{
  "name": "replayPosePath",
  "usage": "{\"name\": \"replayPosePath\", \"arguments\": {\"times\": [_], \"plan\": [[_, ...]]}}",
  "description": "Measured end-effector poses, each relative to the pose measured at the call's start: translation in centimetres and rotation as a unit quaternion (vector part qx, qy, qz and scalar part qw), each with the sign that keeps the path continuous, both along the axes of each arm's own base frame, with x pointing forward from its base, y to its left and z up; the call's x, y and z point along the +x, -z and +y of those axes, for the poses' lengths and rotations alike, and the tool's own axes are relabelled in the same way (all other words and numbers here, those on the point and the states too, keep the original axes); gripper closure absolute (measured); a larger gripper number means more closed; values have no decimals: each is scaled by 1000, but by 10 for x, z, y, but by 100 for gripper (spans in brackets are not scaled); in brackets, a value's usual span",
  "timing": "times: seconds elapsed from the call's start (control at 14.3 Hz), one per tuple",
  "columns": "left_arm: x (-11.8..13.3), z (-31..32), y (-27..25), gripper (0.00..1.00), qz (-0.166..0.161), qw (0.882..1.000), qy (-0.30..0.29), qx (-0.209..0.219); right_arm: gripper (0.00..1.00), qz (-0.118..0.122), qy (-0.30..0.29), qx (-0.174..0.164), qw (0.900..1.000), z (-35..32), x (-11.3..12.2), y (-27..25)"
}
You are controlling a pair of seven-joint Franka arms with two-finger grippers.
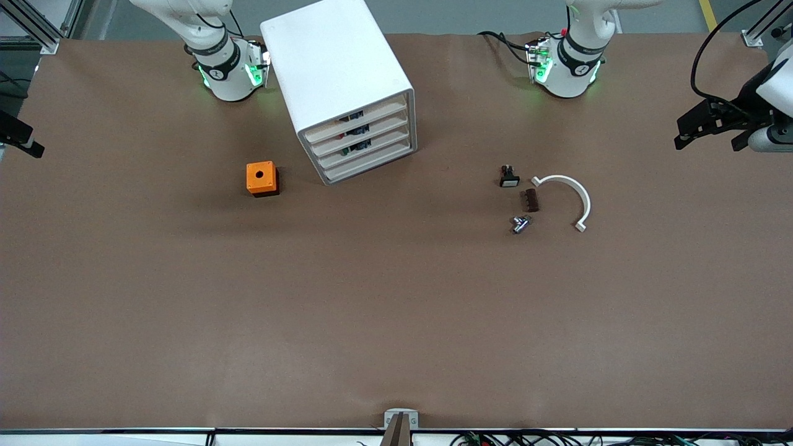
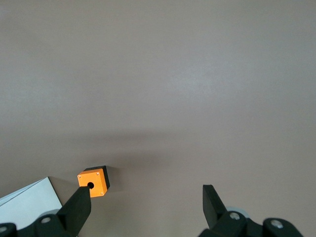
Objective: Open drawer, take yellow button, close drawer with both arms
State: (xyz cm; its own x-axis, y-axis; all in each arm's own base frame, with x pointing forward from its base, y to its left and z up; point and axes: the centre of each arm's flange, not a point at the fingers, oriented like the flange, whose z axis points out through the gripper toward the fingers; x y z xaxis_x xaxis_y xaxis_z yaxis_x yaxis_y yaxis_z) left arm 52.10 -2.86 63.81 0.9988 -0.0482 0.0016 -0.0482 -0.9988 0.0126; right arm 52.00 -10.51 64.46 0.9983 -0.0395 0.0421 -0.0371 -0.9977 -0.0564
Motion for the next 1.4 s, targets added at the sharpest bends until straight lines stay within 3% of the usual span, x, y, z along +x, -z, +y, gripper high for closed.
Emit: {"name": "replayPosePath", "arguments": {"times": [0.7, 1.4], "plan": [[3, 1, 6, 0, 7, 1000, -1, 0, 0, 1, 1, 0, 1000, -1, 0, 1], [49, -46, 118, 0, 109, 994, 9, 5, 0, 4, 1, 1, 1000, -1, 0, 3]]}}
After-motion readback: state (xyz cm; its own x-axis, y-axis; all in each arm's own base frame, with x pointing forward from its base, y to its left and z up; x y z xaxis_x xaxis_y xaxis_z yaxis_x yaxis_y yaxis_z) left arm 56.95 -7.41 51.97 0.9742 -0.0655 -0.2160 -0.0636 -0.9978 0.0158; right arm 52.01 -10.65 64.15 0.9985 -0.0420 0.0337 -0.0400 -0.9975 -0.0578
